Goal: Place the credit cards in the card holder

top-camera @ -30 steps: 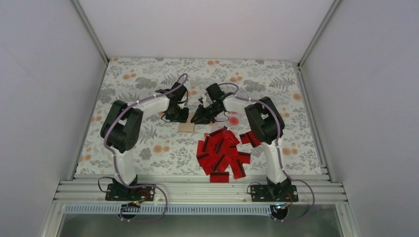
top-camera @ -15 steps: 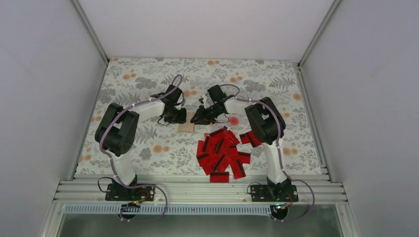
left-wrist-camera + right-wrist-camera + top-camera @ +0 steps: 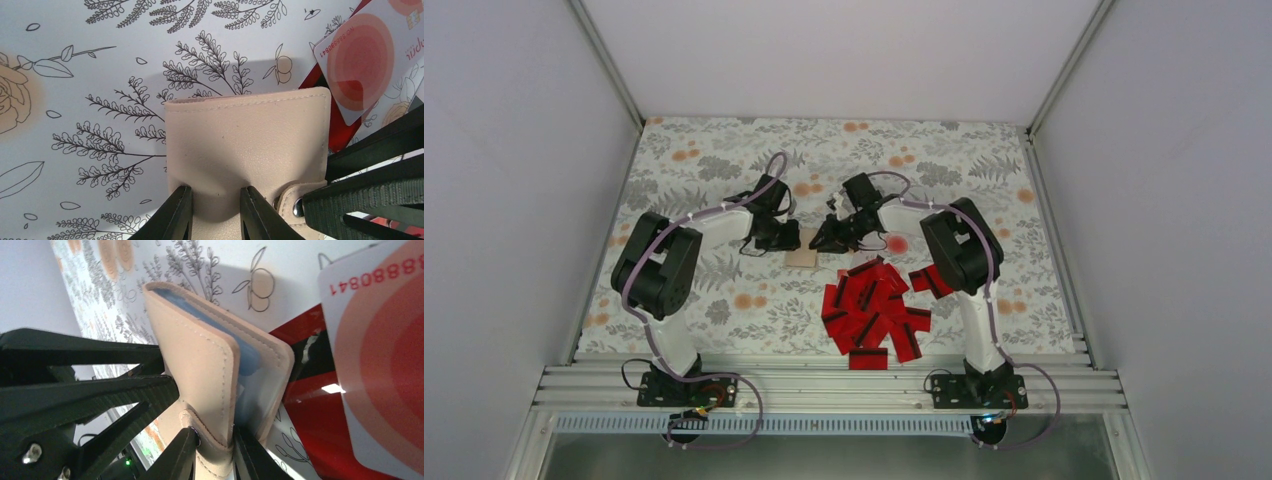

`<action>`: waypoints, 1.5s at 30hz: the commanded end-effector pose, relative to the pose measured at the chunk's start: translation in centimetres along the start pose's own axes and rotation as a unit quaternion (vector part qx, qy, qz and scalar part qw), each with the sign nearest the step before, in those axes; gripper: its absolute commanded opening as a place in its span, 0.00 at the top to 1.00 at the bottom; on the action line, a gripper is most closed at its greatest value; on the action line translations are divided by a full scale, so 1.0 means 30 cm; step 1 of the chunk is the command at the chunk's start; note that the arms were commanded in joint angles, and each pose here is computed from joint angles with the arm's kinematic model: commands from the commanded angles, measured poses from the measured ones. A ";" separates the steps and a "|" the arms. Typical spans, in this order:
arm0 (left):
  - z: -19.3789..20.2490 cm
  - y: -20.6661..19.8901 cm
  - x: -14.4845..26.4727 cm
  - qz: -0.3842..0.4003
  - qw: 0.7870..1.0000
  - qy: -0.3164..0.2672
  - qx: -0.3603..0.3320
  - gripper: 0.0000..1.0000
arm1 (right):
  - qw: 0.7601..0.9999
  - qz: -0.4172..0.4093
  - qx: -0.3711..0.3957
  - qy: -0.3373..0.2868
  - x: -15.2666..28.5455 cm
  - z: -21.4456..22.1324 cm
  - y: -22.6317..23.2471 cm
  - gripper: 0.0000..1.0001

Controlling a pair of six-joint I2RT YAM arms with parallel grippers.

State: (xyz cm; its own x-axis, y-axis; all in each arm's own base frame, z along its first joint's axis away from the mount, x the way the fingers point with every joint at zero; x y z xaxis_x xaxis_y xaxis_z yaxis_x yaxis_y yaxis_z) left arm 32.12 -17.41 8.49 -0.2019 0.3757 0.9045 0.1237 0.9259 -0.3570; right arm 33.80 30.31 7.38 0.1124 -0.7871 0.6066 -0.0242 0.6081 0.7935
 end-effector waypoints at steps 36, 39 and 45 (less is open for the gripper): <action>0.158 -0.046 -0.017 -0.035 0.996 0.073 -0.025 0.54 | 0.970 0.231 0.043 0.071 -0.266 0.103 -0.029 0.83; 0.123 -0.046 0.055 -0.052 0.997 0.042 -0.028 0.48 | 0.970 0.224 0.059 0.069 -0.252 0.094 -0.004 0.81; 0.069 -0.027 0.201 -0.070 0.997 -0.020 -0.016 0.44 | 0.973 0.204 0.092 0.049 -0.204 0.072 0.074 0.78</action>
State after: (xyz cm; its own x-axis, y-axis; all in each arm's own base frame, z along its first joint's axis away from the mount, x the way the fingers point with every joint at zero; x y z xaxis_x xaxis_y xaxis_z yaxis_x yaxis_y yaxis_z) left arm 29.51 -16.21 11.11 -0.2409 0.2026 0.9492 0.1047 0.9777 -0.1821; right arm 32.55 35.14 9.22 0.1321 -0.5393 0.8317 -0.1937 0.8088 0.5552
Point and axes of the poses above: each gripper's point midway between its finger pads, its own x axis back along the fingers, its own y axis along the line the jaws close on, z = x × y, the point moved 8 cm from there along x, back along the fingers, and after that the axes turned 1 degree about -x, right-handed, at the moved point
